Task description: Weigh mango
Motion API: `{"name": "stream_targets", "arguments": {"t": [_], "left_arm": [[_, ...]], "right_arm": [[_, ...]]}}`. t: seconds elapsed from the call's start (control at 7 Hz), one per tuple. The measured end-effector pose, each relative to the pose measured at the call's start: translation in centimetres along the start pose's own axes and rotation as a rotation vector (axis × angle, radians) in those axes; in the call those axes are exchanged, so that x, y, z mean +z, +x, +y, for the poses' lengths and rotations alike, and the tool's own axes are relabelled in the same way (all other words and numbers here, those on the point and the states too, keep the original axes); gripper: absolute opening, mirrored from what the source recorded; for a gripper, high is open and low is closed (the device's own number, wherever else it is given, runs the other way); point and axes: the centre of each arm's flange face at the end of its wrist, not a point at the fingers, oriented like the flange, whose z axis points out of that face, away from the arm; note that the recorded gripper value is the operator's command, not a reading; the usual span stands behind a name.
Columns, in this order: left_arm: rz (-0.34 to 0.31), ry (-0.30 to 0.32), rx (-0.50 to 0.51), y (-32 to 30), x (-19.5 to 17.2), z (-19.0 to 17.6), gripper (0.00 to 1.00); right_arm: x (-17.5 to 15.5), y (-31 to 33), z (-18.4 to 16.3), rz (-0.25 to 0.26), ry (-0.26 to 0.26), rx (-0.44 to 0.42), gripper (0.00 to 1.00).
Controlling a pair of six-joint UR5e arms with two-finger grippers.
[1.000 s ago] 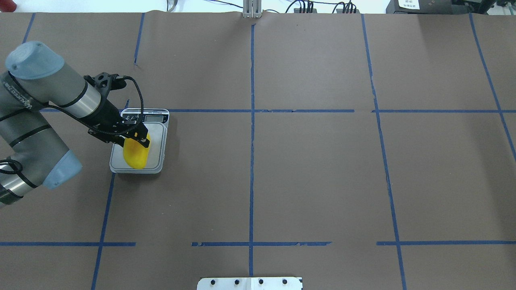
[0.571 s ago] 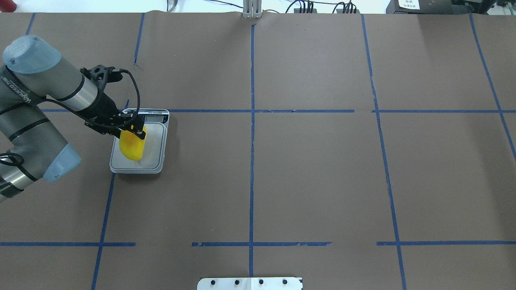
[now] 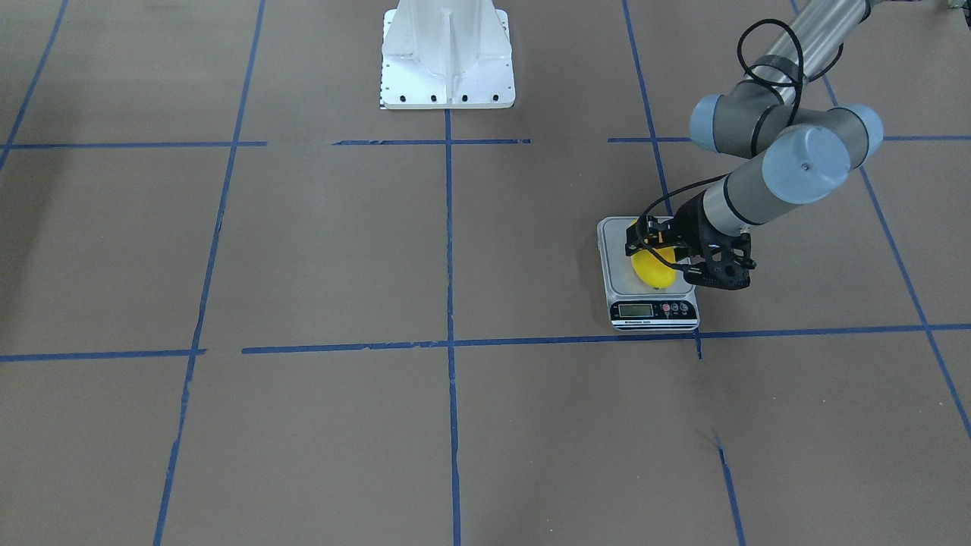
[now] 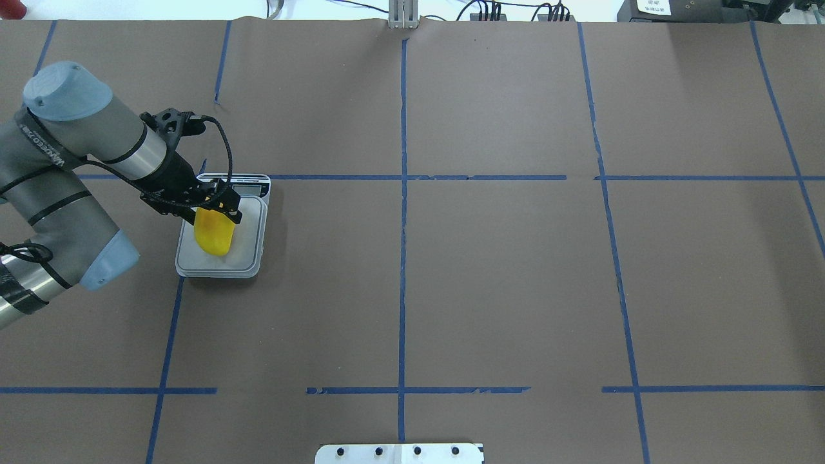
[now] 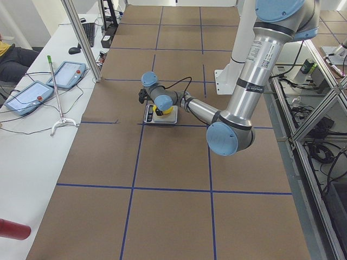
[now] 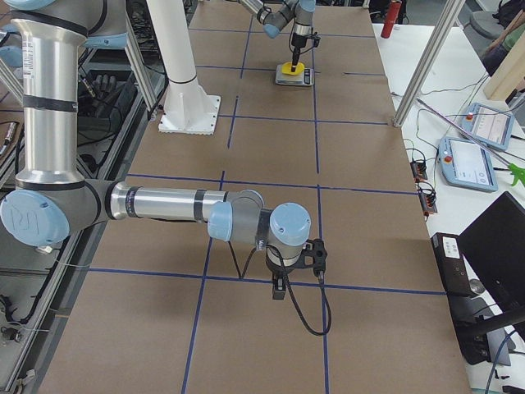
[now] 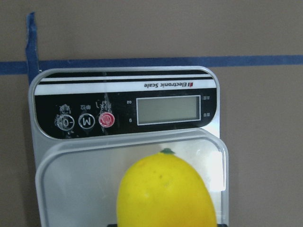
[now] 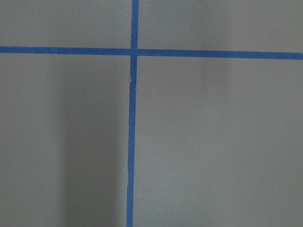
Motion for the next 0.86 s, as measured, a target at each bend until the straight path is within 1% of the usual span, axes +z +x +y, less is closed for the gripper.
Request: {"name": "stream_targets", "arguments": {"t": [0.14,0.29,0.43,0.71,0.86], "left_arm": [[0.005,0.022,-0.012,-0.7,-2.0,-0.8,1.0],[0.01,0.064,-0.035,-2.5,-5.7,-1.3,1.0],[-0.008,0.099,-0.026,-6.7,-8.7,-0.3,1.0],[-0.106,0.14,0.08,-21.5,-13.9,3.9,1.0],[-0.152,0.148,0.102,-27.8,-16.6,6.1,1.0]], "right_arm": [[0.0,0.0,0.0,0.0,0.0,0.0,1.0],[0.0,0.0,0.0,0.0,0.0,0.0,1.0],[0.0,0.0,0.0,0.0,0.0,0.0,1.0],[0.0,0.0,0.0,0.0,0.0,0.0,1.0],[0.0,0.0,0.0,0.0,0.0,0.0,1.0]]}}
